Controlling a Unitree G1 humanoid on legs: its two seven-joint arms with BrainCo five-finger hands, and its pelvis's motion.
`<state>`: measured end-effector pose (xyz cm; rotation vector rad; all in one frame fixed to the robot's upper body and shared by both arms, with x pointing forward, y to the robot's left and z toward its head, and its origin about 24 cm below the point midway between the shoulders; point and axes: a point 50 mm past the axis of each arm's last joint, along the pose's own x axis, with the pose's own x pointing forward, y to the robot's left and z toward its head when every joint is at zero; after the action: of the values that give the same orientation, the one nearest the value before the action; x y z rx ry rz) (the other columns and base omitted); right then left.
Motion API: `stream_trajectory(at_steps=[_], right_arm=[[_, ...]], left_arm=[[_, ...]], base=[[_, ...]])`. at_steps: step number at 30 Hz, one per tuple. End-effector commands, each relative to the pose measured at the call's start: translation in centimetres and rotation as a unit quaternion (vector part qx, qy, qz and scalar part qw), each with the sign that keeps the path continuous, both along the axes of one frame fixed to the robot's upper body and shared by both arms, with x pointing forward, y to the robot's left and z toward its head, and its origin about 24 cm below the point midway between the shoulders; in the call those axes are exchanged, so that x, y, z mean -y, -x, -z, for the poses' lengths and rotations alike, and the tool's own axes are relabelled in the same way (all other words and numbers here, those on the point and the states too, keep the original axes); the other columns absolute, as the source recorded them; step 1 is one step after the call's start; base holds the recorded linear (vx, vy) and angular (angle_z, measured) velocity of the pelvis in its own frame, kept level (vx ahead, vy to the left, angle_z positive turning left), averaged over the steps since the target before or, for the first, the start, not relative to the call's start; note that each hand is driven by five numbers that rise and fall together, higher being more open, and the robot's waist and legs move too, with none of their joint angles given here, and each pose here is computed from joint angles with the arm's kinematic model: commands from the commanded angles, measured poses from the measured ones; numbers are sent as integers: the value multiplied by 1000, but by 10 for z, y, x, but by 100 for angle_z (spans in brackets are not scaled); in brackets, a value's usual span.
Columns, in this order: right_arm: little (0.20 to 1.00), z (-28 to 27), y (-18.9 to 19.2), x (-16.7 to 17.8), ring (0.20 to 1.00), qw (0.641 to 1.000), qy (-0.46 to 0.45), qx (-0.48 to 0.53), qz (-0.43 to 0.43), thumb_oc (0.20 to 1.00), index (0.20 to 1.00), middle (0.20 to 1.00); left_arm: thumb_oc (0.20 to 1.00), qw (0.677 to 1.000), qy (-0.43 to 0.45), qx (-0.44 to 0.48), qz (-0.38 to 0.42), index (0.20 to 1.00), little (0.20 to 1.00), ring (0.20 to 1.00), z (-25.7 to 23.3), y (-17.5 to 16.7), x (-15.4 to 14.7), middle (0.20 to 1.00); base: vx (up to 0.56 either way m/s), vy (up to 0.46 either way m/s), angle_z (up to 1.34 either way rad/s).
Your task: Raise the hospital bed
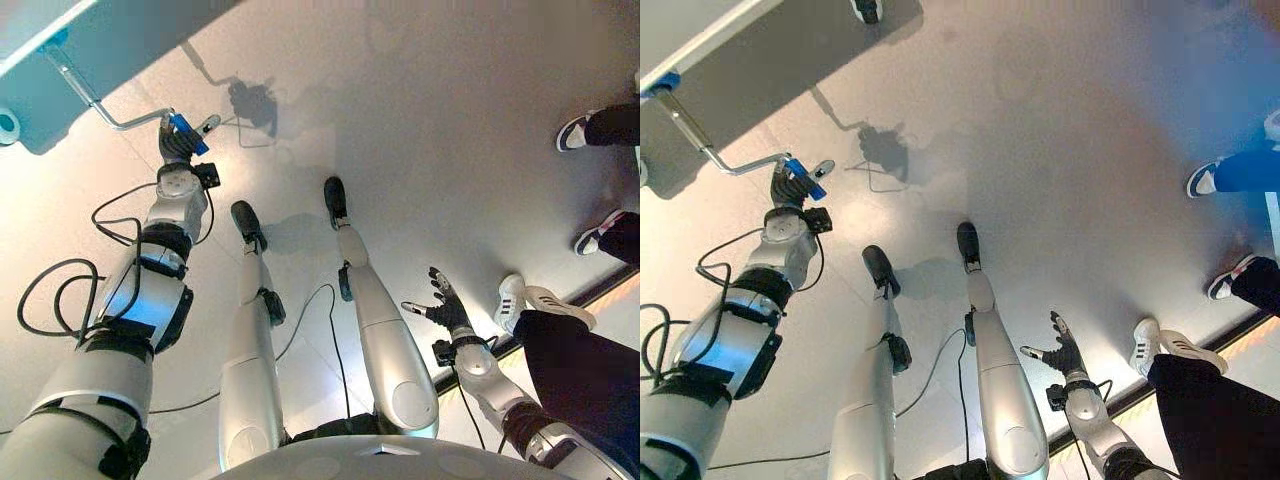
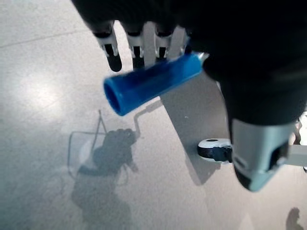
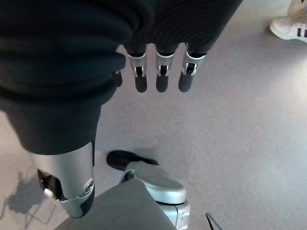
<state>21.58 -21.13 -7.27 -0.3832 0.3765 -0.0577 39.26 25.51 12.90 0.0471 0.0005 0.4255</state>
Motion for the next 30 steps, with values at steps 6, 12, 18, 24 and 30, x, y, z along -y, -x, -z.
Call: stream_trajectory(at_steps=[6, 12, 18, 24, 30], right_arm=[[1000, 22, 20, 7, 1000, 997, 8, -68, 21, 1000, 1000, 1000], [1000, 28, 15, 7, 1000, 995, 20, -93, 36, 1000, 1000, 1000], [1000, 44, 27, 11, 1000, 986, 42, -156, 39, 1000, 1000, 1000], [1000, 53, 42, 18, 1000, 979, 36, -189, 60, 1000, 1000, 1000], [1000, 57, 52, 22, 1000, 976, 34, -204, 73, 1000, 1000, 1000]], left_arm=[[1000, 996, -59, -49, 38, 1000, 1000, 1000, 52, 23, 3, 1000], [1000, 986, -5, -143, 83, 1000, 1000, 1000, 134, 66, 38, 1000], [1000, 954, 9, -276, 117, 1000, 1000, 1000, 207, 128, 61, 1000], [1000, 922, -86, -340, 163, 1000, 1000, 1000, 234, 165, 64, 1000], [1000, 905, -109, -376, 164, 1000, 1000, 1000, 247, 187, 59, 1000]], base=[[-19, 8, 2], [5, 22, 7], [62, 34, 8], [109, 22, 2], [74, 4, 0]])
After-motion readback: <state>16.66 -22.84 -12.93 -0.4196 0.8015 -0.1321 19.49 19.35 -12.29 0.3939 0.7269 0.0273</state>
